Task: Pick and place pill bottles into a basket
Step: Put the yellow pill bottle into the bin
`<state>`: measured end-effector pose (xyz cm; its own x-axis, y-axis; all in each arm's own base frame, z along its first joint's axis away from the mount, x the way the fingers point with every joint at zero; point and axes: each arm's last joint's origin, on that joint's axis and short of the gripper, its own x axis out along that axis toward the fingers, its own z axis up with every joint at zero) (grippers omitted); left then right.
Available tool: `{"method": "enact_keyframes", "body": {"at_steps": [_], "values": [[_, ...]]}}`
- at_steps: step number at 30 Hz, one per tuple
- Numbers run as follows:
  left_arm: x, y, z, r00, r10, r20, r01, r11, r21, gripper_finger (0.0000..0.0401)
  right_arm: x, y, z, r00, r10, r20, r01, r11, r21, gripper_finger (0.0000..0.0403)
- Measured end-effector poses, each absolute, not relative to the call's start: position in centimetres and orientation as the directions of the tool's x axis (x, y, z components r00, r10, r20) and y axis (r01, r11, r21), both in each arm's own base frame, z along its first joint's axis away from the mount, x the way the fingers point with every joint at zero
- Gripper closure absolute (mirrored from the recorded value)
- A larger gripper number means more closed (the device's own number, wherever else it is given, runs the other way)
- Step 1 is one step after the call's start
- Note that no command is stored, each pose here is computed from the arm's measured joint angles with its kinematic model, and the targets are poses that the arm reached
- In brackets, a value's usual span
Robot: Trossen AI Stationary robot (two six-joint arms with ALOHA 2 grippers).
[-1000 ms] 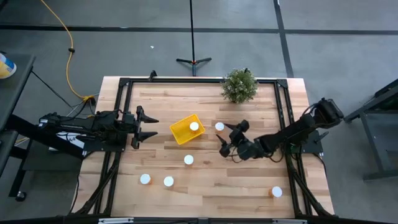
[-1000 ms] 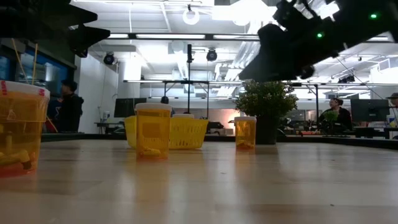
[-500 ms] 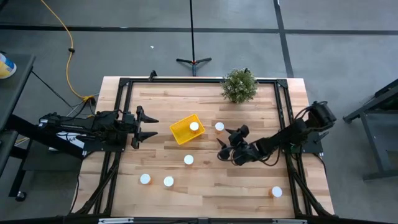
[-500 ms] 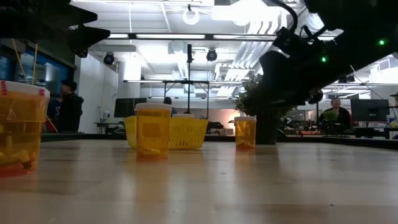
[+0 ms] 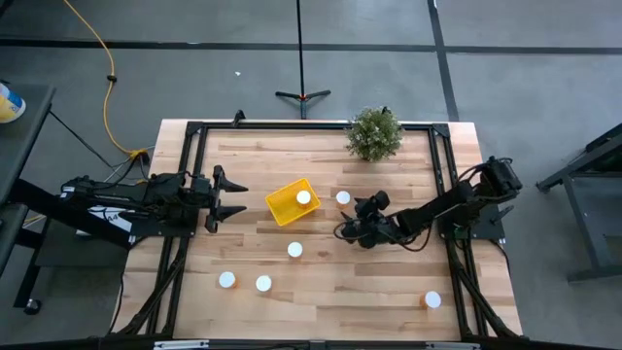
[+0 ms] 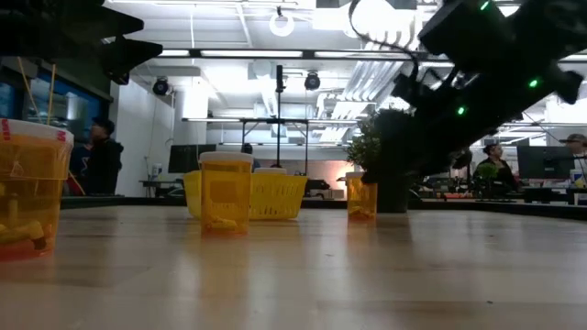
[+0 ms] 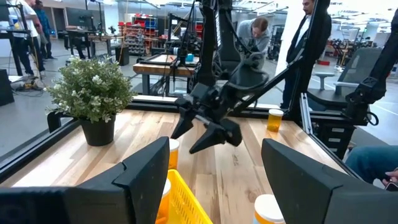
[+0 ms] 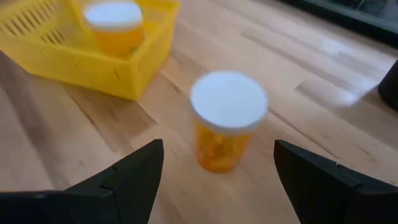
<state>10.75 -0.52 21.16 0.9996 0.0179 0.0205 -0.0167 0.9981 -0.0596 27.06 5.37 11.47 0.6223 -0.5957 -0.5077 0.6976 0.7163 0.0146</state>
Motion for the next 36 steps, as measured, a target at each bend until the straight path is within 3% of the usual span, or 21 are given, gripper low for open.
{"method": "enact_keyframes", "body": {"at_steps": [36], "values": [[10.8, -0.5, 21.2, 1.000, 0.018, 0.021, -0.016, 0.998, -0.059, 0.0112, 29.2, 1.0, 8.8, 0.614, -0.575, -0.541, 0.702, 0.711, 0.042, 0.0108]]}}
